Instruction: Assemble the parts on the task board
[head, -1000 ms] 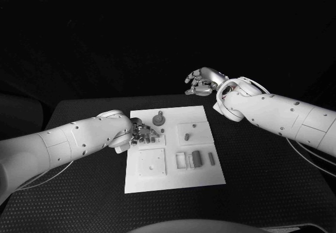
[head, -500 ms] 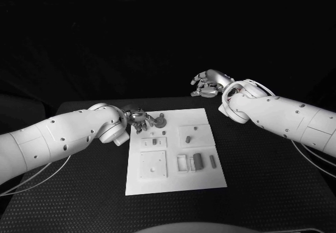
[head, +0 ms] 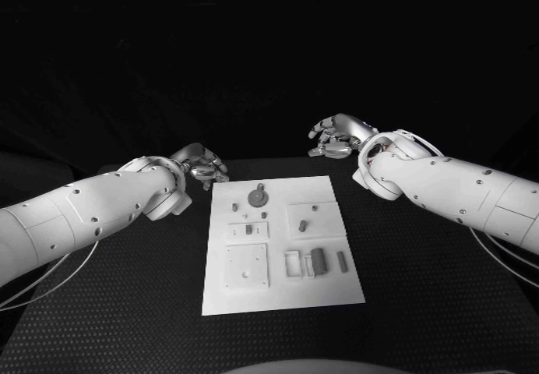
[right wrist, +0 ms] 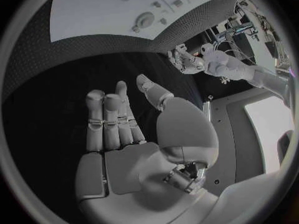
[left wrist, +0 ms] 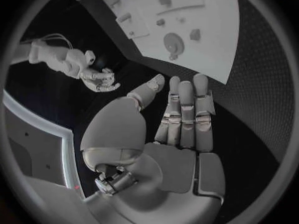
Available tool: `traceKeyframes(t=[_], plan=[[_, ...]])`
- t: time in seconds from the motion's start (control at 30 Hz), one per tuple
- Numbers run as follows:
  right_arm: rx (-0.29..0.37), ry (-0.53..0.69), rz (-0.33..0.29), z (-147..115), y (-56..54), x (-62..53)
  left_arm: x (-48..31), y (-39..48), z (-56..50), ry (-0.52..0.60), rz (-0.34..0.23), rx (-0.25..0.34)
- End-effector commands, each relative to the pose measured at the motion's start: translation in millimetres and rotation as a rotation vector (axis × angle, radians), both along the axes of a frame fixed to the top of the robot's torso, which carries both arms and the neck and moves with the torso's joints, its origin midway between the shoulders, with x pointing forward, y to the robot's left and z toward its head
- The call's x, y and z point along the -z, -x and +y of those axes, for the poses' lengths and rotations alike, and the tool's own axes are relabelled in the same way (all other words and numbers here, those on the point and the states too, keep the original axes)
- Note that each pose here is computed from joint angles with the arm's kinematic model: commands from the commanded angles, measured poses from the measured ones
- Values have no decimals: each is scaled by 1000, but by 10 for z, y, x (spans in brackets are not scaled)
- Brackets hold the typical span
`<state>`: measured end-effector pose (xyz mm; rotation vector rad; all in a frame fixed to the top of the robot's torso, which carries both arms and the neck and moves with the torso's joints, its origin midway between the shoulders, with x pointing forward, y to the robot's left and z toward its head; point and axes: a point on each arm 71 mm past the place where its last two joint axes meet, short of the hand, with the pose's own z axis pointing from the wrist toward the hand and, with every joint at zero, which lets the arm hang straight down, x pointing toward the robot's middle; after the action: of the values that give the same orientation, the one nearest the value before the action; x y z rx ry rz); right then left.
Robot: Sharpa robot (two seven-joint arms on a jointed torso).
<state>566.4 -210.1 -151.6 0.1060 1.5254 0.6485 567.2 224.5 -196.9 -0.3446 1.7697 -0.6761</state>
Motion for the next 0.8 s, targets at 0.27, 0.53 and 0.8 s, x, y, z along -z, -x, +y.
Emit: traceKeyframes(t=[0.27, 0.53, 0.8], plan=[[-13, 2, 7, 8, 5, 28, 199, 99, -191, -389, -240, 277], [-13, 2, 10, 5, 6, 34, 271, 55, -108, -359, -203, 170], [-15, 3, 12, 15, 4, 40, 330, 29, -180, -382, -123, 149]])
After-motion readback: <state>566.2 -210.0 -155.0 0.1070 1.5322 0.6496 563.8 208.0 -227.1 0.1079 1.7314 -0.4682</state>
